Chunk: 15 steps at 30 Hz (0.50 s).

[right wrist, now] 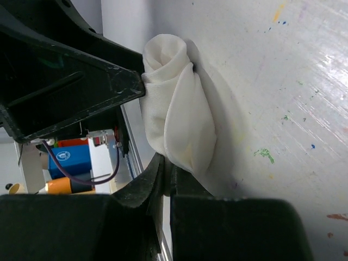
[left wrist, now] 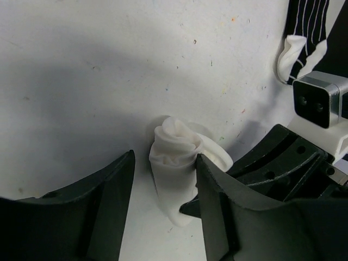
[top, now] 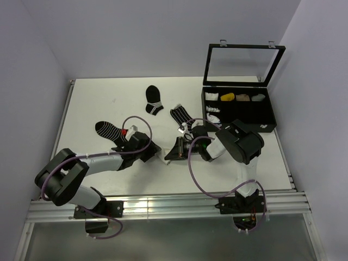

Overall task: Roll the socks
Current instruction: Roll the sock at the center of the board.

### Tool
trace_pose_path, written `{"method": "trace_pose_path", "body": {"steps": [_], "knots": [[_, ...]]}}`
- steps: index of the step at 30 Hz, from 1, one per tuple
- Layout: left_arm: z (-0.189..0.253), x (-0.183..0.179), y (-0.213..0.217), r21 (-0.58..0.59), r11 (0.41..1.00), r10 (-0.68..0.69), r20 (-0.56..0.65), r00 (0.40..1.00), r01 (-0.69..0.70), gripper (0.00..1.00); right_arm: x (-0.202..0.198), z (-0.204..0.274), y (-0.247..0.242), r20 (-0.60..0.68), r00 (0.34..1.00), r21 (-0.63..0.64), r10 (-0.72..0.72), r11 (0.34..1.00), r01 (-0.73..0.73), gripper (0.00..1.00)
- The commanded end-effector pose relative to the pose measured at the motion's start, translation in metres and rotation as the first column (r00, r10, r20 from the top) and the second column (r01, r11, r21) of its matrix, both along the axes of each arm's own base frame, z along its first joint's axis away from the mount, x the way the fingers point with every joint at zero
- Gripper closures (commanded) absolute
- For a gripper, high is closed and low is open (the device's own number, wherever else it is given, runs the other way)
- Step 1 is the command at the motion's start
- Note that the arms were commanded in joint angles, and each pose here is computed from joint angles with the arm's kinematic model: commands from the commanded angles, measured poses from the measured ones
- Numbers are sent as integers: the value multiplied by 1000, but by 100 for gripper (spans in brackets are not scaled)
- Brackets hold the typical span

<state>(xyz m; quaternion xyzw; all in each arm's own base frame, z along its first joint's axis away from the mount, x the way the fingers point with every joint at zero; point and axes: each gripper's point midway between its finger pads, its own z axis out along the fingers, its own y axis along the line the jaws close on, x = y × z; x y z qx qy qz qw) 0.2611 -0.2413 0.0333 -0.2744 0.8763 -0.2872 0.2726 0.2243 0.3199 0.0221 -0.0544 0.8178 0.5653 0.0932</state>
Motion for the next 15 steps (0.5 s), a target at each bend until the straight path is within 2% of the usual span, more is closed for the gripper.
{"method": "trace_pose_path", "body": {"steps": [1,3,6,8,9,11,12,13,14,15], "knots": [[-5,-2,-11,-4,999,-36,-28,999,36,46,-2,-8,-3,-42,999,-3,-6,1000,6,98],[-10,-3,-11,2,999,-40,-47,998,41,49,-3,-9,-3,-44,999,-7,-6,1000,6,98],[-18,-5,-11,24,999,-44,-80,996,46,60,-2,-6,-2,-40,999,-2,-10,1000,10,96],[-21,-7,-13,31,998,-52,-95,994,55,71,0,-5,-3,-38,999,-16,-18,1000,17,92],[-22,-7,-12,40,998,-51,-105,993,55,82,1,-6,-4,-17,1000,-30,-15,999,14,91],[-23,-7,-11,58,997,-50,-109,993,56,90,3,-7,-8,-8,999,-78,-32,996,32,84],[-19,-5,-12,61,997,-50,-102,994,56,94,4,-8,-10,24,999,-98,-28,995,30,74],[-20,-7,-9,79,995,-49,-113,992,58,99,11,0,-12,67,997,-110,-49,992,56,70],[-19,-5,-8,93,994,-45,-103,994,55,100,8,-2,-16,60,997,-145,-50,988,58,63],[-17,-5,-7,109,992,-46,-110,993,58,99,10,-1,-19,113,993,-172,-41,983,60,60]]}}
